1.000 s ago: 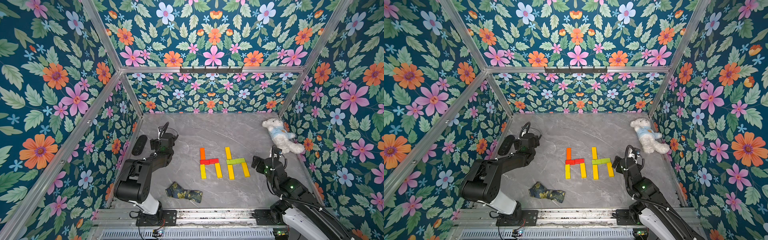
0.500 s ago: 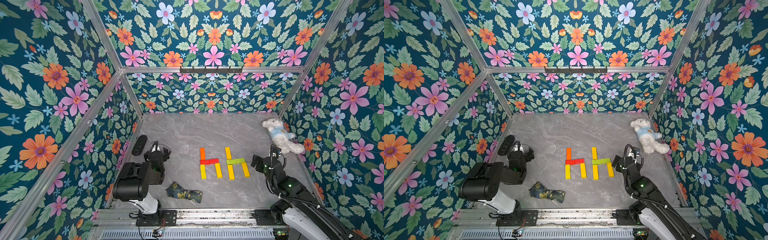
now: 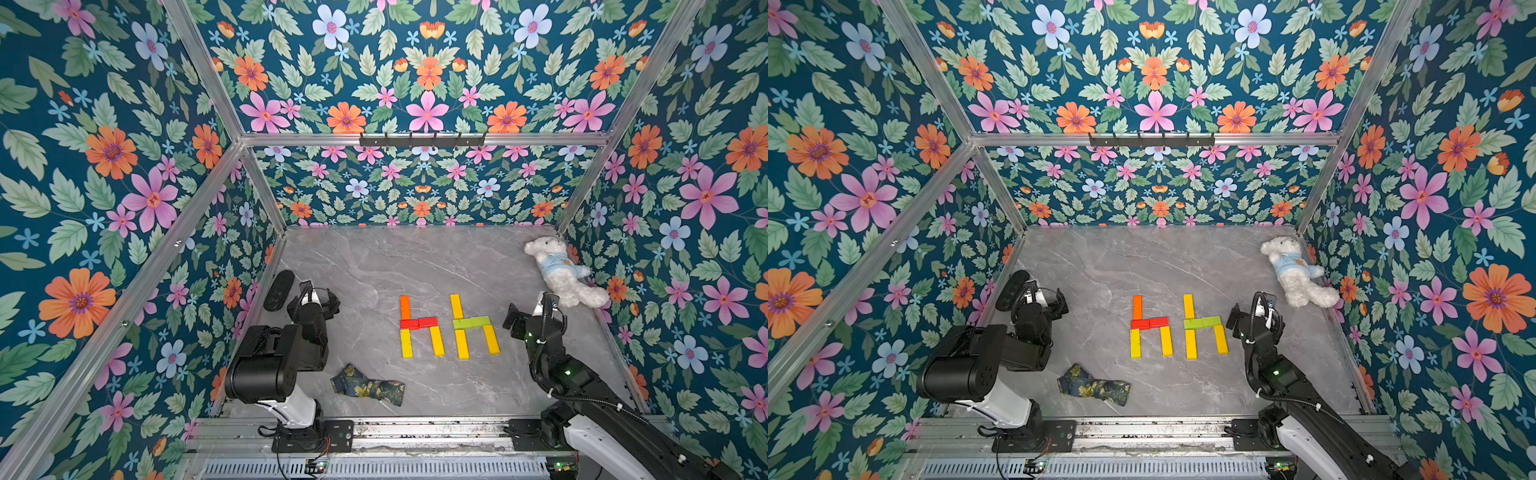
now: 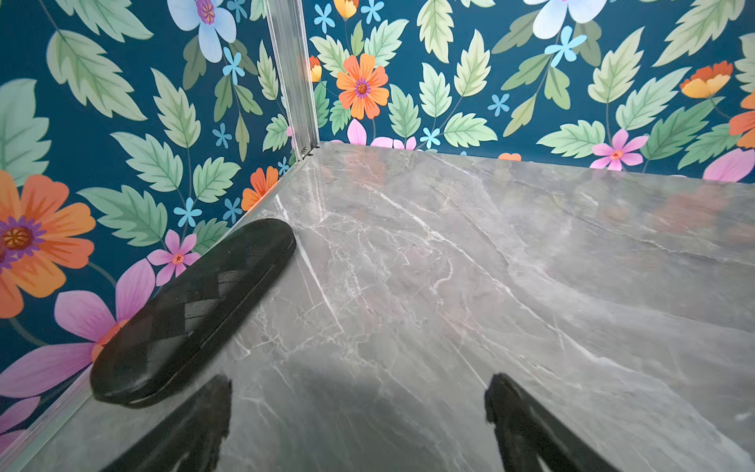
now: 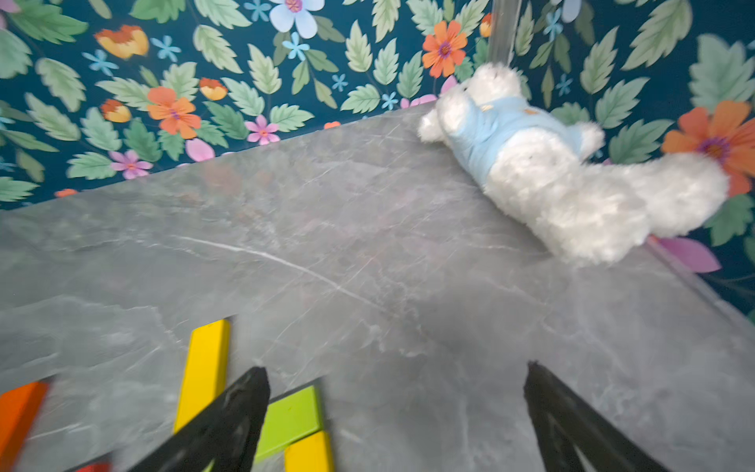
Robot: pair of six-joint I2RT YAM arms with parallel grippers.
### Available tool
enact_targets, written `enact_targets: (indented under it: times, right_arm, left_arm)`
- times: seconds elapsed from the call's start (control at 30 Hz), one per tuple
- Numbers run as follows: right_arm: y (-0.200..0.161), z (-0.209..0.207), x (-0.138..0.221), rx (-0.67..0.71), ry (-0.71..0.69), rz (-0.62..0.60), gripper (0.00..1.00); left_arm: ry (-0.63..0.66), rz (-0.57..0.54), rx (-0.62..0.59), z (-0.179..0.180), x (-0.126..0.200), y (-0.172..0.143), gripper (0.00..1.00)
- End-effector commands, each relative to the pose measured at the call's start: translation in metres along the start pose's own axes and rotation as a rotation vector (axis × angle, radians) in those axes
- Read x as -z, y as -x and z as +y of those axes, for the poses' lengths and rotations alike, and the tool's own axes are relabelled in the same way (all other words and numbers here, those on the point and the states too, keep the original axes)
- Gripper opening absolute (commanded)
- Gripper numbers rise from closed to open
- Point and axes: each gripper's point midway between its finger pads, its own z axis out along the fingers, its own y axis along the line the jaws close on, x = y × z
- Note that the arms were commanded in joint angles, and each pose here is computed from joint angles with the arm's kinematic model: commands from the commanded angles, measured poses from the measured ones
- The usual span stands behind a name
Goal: Assemble the letter h with building blocks
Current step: Reset both arms
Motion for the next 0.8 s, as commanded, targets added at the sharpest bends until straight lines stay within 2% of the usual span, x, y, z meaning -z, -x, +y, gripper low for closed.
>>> enact_targets:
  times: [0.0, 0.1, 0.17, 0.3, 0.4, 0.53, 0.6, 0.77]
  right_arm:
    - [0.039, -0.024, -0.011, 0.008, -0.123, -0.166, 0.99]
    - [0.036, -0.041, -0.029, -0.013, -0.178, -0.194, 0.99]
    - [0.034, -0.042, -0.041, 0.044, -0.199, -0.189, 0.99]
    - [0.032, -0.022, -0.067, 0.171, -0.150, -0.215, 0.99]
    - [0.014, -0.015, -0.087, 0.198, -0.129, -0.143, 0.99]
    - [0.006, -0.007, -0.105, 0.231, -0.102, -0.114, 0.99]
    - [-0.005, -0.005, -0.113, 0.222, -0.057, -0.015, 0.99]
    - [-0.008, -0.014, -0.121, 0.136, 0.004, 0.040, 0.99]
  left_arm:
    - [-0.005, -0.056, 0.016, -0.001, 0.000, 0.014, 1.00]
    - [-0.004, -0.056, 0.016, -0.001, 0.000, 0.014, 1.00]
    - [-0.005, -0.056, 0.016, -0.001, 0.000, 0.014, 1.00]
    - [-0.005, -0.056, 0.016, -0.001, 0.000, 0.014, 1.00]
    - [-0.004, -0.057, 0.016, -0.001, 0.000, 0.015, 1.00]
    - [-0.004, -0.057, 0.016, -0.001, 0.000, 0.015, 1.00]
    - [-0.004, -0.055, 0.015, -0.001, 0.000, 0.014, 1.00]
    - [-0.003, -0.056, 0.016, -0.001, 0.000, 0.015, 1.00]
